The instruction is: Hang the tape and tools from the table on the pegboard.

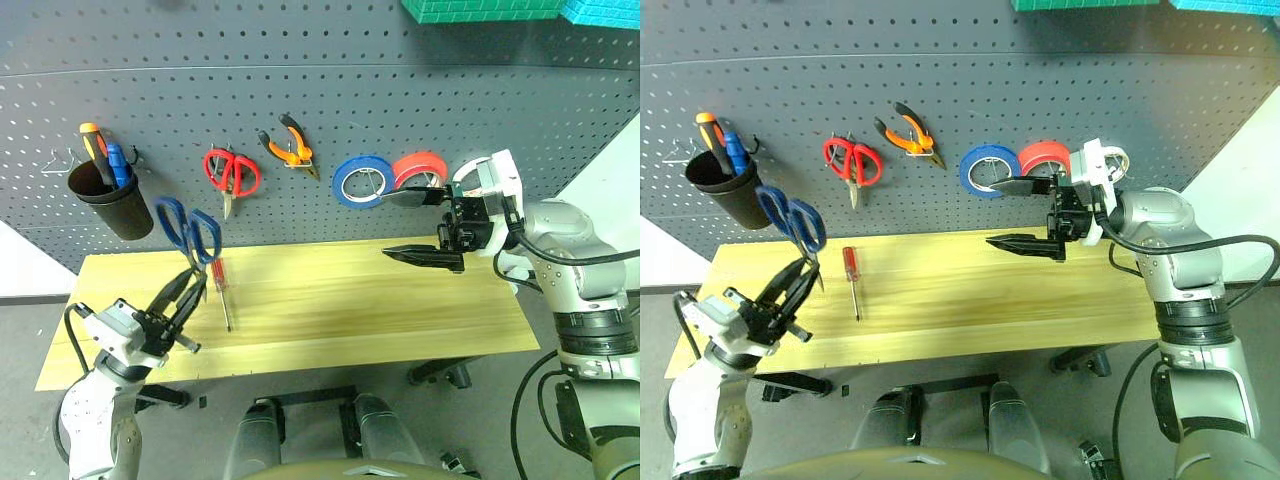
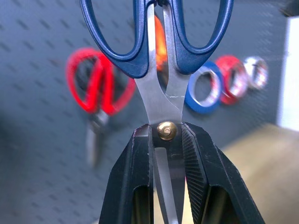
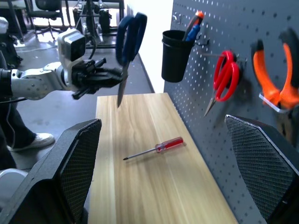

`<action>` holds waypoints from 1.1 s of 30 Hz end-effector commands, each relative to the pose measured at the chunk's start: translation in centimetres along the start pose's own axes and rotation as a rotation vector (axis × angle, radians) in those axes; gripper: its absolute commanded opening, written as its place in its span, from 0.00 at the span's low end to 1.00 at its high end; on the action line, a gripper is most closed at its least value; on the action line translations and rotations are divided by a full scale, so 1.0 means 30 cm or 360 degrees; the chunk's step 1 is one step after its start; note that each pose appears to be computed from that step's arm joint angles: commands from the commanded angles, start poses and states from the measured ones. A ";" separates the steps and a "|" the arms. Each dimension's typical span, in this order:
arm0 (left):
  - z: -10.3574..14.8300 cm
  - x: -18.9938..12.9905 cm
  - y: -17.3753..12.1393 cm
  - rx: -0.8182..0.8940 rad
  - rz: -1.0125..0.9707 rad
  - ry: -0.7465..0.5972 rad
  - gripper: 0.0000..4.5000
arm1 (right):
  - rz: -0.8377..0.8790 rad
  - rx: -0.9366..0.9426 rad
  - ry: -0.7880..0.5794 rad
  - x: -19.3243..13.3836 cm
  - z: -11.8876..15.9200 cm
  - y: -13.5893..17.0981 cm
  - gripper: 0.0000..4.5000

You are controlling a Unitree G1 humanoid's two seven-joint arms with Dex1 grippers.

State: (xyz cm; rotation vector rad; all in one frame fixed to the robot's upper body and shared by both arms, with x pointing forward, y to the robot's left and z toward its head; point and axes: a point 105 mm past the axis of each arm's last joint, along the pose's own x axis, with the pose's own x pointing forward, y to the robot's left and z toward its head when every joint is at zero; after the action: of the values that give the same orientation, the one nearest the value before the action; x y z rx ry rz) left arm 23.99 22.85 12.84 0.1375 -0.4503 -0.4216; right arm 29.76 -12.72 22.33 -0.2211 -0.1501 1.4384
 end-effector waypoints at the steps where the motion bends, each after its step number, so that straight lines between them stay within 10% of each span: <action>1: 0.061 0.031 0.002 0.0116 0.0026 -0.0123 0.12 | 0.0013 -0.0102 -0.0050 0.001 0.068 -0.003 1.00; 33: -0.115 0.318 -0.059 0.0084 0.0220 0.0105 0.12 | -0.0113 -0.0058 -0.0148 0.022 0.131 -0.039 1.00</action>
State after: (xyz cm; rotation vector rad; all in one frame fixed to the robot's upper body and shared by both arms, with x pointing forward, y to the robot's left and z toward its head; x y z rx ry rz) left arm 32.23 18.01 11.25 0.1582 -0.3478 -0.2736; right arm 30.38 -11.77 25.27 -0.1449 -0.2157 1.3889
